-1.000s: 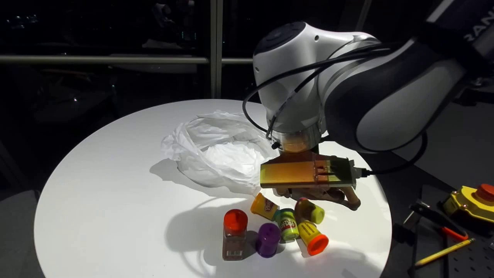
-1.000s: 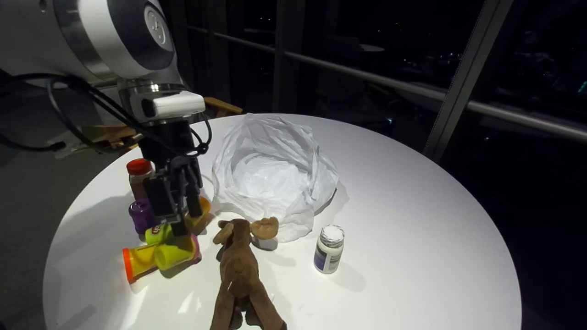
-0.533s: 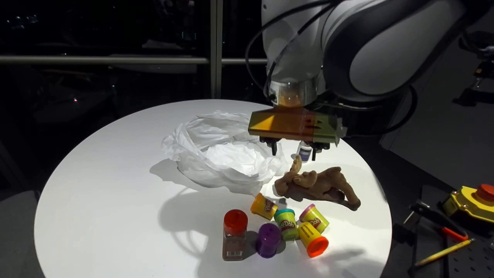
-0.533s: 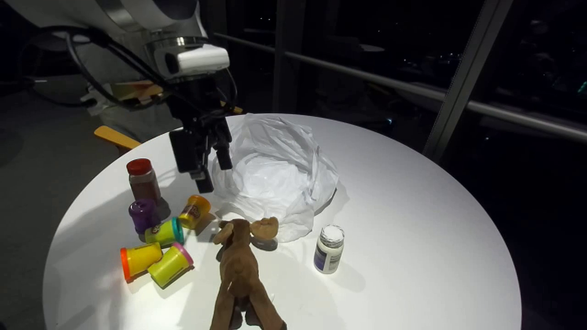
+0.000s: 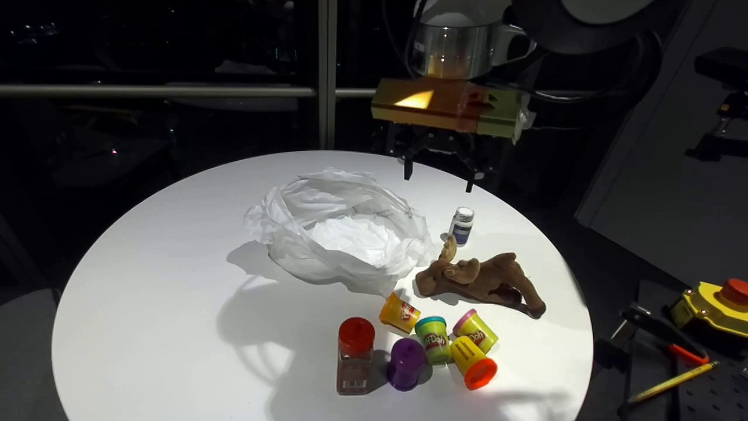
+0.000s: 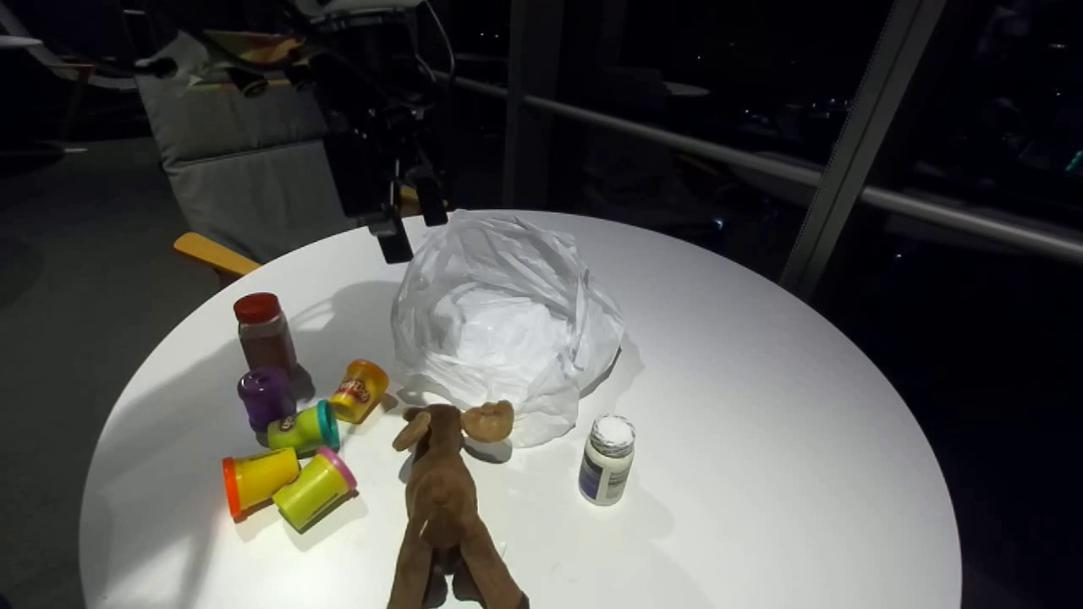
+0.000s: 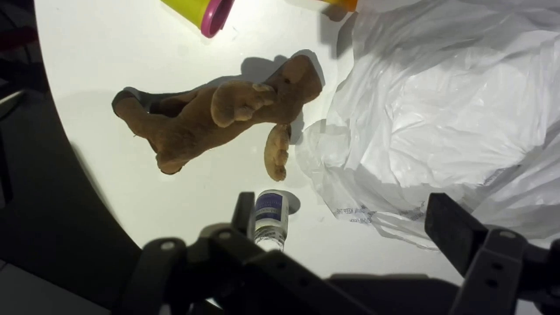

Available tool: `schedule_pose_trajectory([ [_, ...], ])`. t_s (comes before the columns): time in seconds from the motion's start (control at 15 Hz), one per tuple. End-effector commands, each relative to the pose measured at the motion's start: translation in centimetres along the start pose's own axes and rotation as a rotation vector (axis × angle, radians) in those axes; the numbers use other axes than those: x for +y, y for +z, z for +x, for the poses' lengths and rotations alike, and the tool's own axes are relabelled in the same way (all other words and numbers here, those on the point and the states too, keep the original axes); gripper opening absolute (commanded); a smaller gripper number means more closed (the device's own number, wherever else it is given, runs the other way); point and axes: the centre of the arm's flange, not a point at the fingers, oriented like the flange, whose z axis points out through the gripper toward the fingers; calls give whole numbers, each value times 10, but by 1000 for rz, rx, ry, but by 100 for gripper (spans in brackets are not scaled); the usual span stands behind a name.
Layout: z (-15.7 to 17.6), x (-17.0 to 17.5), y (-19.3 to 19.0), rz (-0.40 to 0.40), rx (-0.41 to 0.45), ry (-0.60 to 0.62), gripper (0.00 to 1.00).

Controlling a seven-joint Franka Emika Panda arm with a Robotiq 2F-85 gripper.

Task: Pick up the objects from the plastic and put them on the table

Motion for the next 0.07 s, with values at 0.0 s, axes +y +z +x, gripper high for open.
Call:
schedule_pose_trajectory([
  [0.0, -1, 0, 4, -8, -1, -2, 100],
])
